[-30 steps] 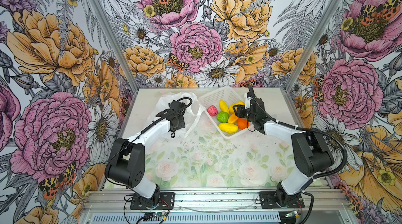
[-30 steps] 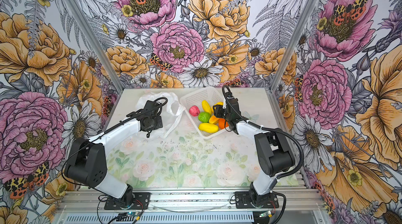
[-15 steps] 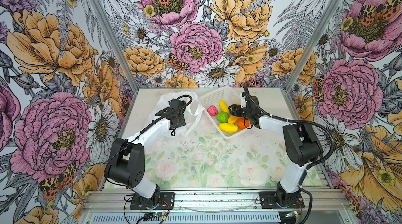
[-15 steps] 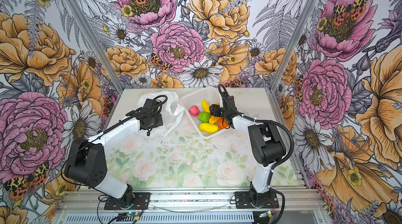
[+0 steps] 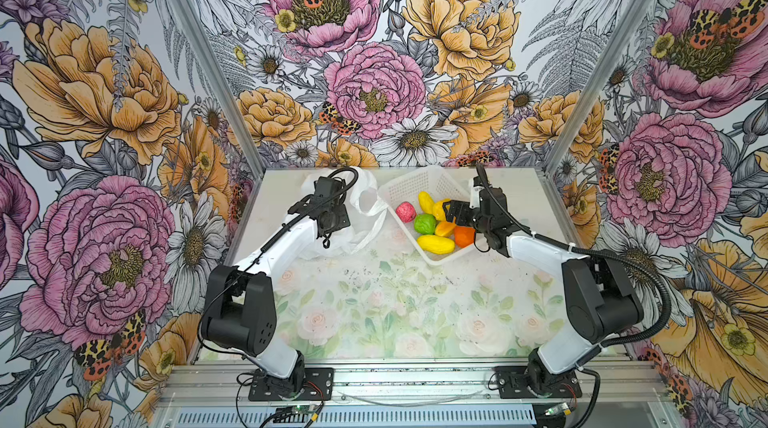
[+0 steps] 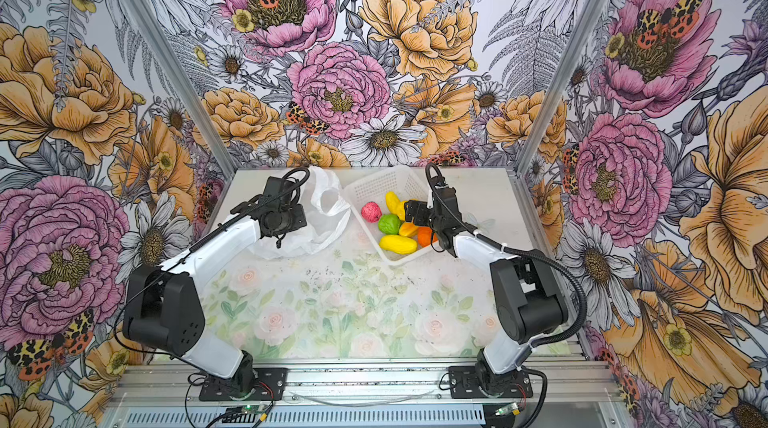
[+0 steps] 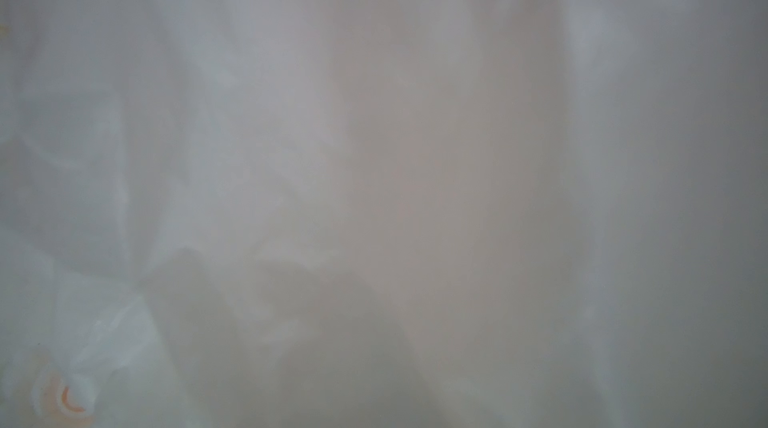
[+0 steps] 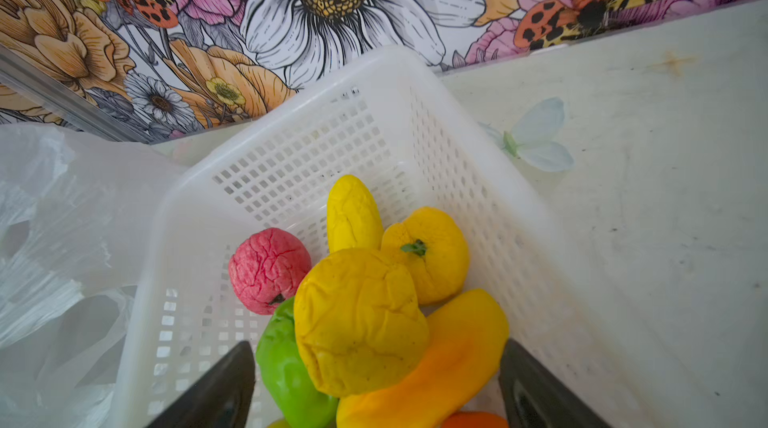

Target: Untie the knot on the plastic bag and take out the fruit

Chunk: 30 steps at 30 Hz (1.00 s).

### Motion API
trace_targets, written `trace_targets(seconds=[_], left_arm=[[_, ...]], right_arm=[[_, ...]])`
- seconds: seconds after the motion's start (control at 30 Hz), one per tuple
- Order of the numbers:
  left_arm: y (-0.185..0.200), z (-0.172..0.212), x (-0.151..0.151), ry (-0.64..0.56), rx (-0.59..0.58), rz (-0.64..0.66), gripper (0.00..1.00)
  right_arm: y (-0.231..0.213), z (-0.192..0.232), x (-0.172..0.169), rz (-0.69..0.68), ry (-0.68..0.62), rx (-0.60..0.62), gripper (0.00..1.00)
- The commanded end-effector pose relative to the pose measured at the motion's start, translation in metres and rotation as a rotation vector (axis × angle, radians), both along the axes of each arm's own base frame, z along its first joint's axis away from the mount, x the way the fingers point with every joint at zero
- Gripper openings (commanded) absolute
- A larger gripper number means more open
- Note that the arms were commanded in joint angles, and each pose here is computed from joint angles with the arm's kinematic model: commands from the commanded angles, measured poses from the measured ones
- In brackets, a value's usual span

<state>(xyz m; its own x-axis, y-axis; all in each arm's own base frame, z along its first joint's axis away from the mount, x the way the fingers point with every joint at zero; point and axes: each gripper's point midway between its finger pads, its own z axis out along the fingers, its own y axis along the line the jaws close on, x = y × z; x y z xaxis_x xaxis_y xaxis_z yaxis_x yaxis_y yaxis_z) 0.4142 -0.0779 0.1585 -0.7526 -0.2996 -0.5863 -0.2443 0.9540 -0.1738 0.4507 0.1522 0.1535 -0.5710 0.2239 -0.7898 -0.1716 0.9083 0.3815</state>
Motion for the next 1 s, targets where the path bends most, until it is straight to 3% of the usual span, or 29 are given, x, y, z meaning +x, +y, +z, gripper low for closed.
trace_targets(seconds=[0.0,0.17,0.2,0.3,0.37,0.43,0.47,0.7,0.97], left_arm=[[0.004,0.018,0.020,-0.055,-0.054,0.031,0.00],[-0.004,0.032,0.033,-0.082,-0.090,0.006,0.00],[-0.006,0.034,0.033,-0.084,-0.096,-0.003,0.07],[-0.008,0.038,0.031,-0.092,-0.097,-0.025,0.34],[-0.009,0.045,0.027,-0.106,-0.095,-0.040,0.58],[-0.008,0.055,0.020,-0.131,-0.090,-0.053,0.89],[-0.007,0.061,0.016,-0.145,-0.087,-0.058,0.98],[0.021,0.106,-0.035,-0.290,-0.031,-0.015,0.99],[0.089,0.130,-0.093,-0.607,0.109,0.221,0.99]], right_arm=[[-0.008,0.029,-0.006,-0.037,-0.090,0.010,0.93],[-0.021,0.052,-0.022,-0.070,-0.154,-0.001,0.93],[-0.026,0.061,-0.027,-0.088,-0.178,-0.009,0.94],[-0.043,0.076,-0.040,-0.135,-0.225,-0.036,0.96],[-0.054,0.086,-0.048,-0.166,-0.241,-0.067,0.98],[-0.069,0.099,-0.057,-0.216,-0.248,-0.109,0.99],[-0.076,0.105,-0.061,-0.244,-0.248,-0.121,0.99],[-0.122,0.138,-0.094,-0.475,-0.309,-0.098,0.99],[-0.176,0.120,-0.106,-0.685,-0.302,-0.232,0.99]])
